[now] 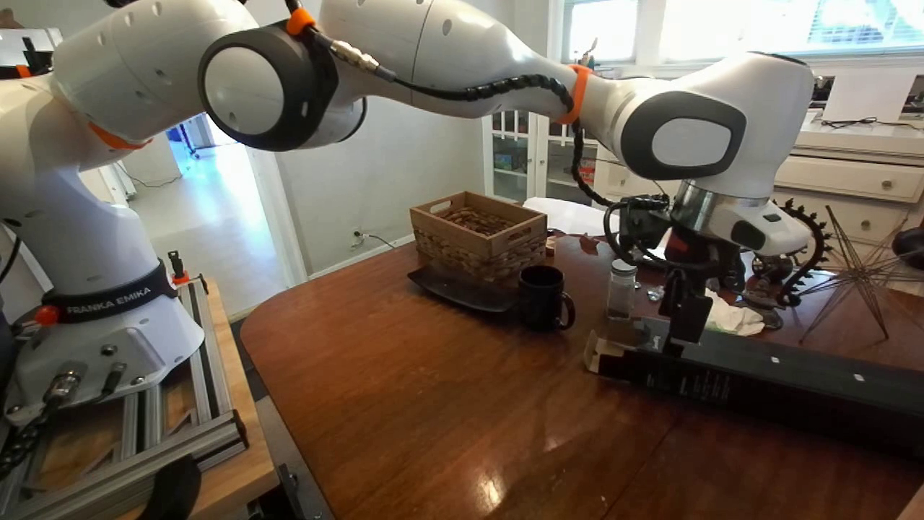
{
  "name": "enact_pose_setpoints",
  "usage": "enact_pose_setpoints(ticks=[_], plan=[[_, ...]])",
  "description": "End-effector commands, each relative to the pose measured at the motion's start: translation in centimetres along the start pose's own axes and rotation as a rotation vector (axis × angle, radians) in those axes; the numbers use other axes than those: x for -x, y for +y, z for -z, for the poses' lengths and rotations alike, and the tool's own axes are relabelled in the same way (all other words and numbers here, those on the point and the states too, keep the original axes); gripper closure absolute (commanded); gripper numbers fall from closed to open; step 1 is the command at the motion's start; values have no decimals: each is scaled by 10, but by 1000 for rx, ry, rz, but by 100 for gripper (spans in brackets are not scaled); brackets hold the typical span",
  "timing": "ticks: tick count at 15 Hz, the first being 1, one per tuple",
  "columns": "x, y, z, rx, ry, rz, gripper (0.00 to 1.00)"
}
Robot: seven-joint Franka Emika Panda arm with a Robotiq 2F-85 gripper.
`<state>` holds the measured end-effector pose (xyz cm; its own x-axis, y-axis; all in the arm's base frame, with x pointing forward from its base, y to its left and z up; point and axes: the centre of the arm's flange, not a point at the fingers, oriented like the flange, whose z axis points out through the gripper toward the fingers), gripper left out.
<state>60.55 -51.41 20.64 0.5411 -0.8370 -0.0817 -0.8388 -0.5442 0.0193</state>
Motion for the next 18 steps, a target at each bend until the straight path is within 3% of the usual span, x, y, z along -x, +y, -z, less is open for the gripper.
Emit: enact_pose_setpoints(ticks=[1,10,15,18], plan=[[9,6,3,-11,35,-105,0],[19,21,16,16,2,-214,0],[28,76,32,90,-34,-306,0],[29,116,29,117,-9,-317,0]])
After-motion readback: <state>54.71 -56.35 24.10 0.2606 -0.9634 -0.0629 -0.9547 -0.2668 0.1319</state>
